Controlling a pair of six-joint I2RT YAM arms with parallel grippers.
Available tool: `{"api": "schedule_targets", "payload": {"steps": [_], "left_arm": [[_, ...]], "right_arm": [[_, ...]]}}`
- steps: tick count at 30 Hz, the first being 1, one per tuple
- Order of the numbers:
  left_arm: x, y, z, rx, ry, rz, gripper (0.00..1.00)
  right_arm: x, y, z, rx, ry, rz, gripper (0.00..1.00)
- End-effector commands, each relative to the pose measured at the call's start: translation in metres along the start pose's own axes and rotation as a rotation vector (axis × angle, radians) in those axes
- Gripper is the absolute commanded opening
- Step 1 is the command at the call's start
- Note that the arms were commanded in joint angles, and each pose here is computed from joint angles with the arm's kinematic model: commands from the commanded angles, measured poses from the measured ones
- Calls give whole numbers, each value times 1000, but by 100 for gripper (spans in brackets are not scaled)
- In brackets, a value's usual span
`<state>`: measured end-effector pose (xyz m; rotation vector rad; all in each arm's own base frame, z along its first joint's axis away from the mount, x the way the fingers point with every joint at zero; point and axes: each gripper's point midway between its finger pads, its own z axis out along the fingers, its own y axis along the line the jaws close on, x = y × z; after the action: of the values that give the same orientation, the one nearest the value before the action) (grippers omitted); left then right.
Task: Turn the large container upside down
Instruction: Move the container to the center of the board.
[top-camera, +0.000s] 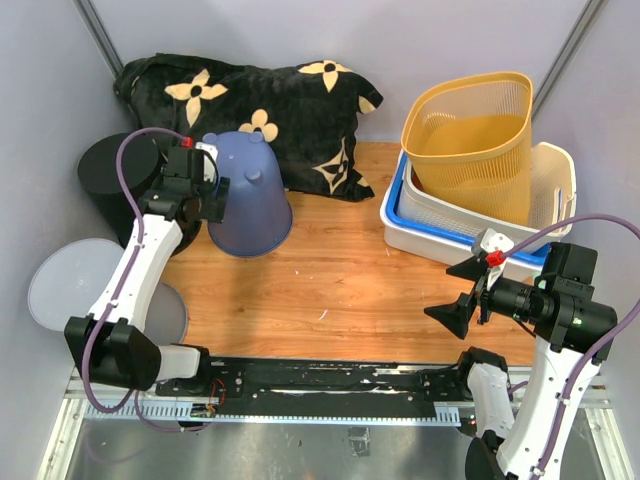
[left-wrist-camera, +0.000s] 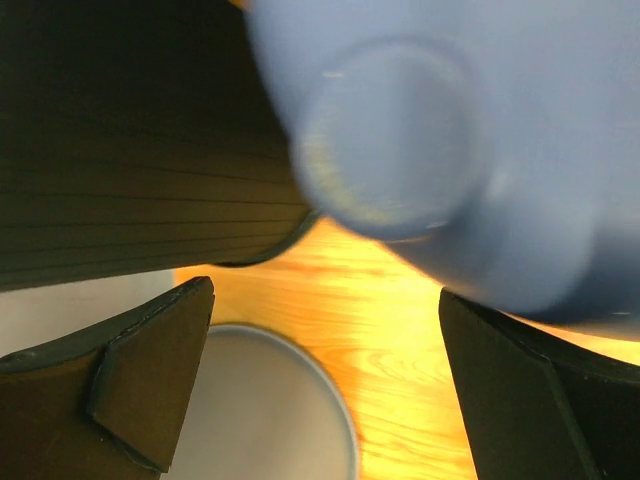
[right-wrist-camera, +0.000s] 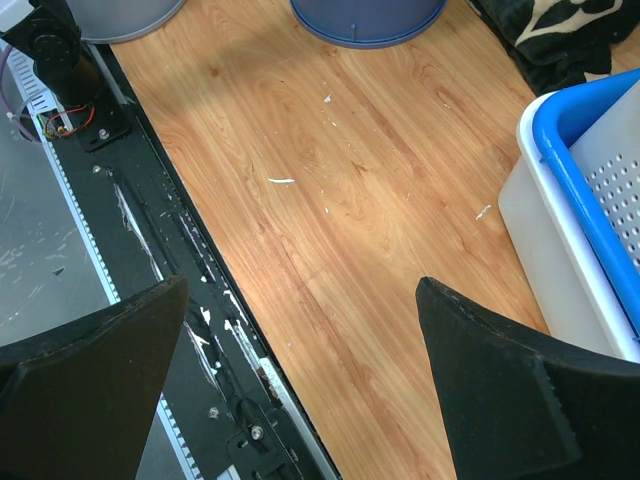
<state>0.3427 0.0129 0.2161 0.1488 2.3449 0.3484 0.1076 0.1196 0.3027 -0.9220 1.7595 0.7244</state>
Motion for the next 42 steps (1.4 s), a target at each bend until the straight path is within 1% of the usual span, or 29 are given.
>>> {"api": "schedule_targets", "payload": {"steps": [1,3,5,6,8,10,11,12,14,16,17,18,20,21,22,23,24,25,27,29,31,33,34,36,37,39,42], "left_arm": [[-32,63,-35,-296,-132,-9,99],[-38,81,-52,-375,-177,-5,99],[-45,87,-71,-376,-225,-5,99],[-51,83,-80,-330,-251,-3,99],[-63,58,-99,-142,-304,3,99],[-76,36,-121,24,-356,-23,99],[-83,30,-133,73,-387,-47,99],[-89,28,-145,105,-420,-65,99],[-97,36,-167,94,-466,-160,99],[-100,41,-188,103,-507,-165,99],[-99,44,-195,91,-528,-135,99],[-98,50,-197,65,-532,-125,99],[-102,70,-195,-46,-518,-129,99],[-104,67,-195,-33,-519,-76,99],[-105,56,-201,36,-547,-17,99],[-111,48,-209,85,-592,-4,99],[-120,48,-217,98,-643,-20,99],[-128,45,-221,118,-663,5,99],[-140,43,-217,132,-651,46,99],[-146,38,-202,137,-596,95,99],[-151,31,-183,80,-527,157,99],[-148,27,-162,-65,-432,261,99],[-145,32,-152,-161,-376,287,99],[-150,24,-139,-205,-333,302,99],[-157,20,-137,-216,-341,256,99],[-178,4,-145,-175,-393,244,99],[-215,-22,-171,1,-552,179,99]], "right_arm": [[-1,-1,1,6,-15,10,100],[-1,0,0,7,-16,6,100],[-1,0,0,8,-16,4,100],[-1,0,0,7,-15,6,100],[-1,-1,1,5,-14,11,100],[-1,-3,1,3,-13,18,100],[-1,-3,1,1,-13,21,100],[-1,-4,1,0,-12,25,100],[-1,-4,2,-2,-10,30,100],[-1,-4,1,0,-11,24,100],[-1,-3,1,2,-13,19,100],[-1,-2,1,4,-14,14,100],[-1,-2,1,4,-13,15,100],[-1,-3,1,3,-13,19,100],[-1,-4,1,0,-12,25,100],[-1,-5,2,-2,-10,30,100],[0,-6,2,-3,-8,36,100],[0,-6,2,-4,-7,40,100],[0,-7,2,-1,-6,41,100],[0,-6,1,9,-7,34,100],[0,-5,1,24,-9,23,100],[0,-6,0,34,-9,21,100],[0,-7,0,38,-9,24,100],[1,-10,0,42,-7,35,100],[1,-11,1,41,-5,43,100],[1,-13,1,41,-4,50,100],[2,-16,1,45,-3,62,100]]}}
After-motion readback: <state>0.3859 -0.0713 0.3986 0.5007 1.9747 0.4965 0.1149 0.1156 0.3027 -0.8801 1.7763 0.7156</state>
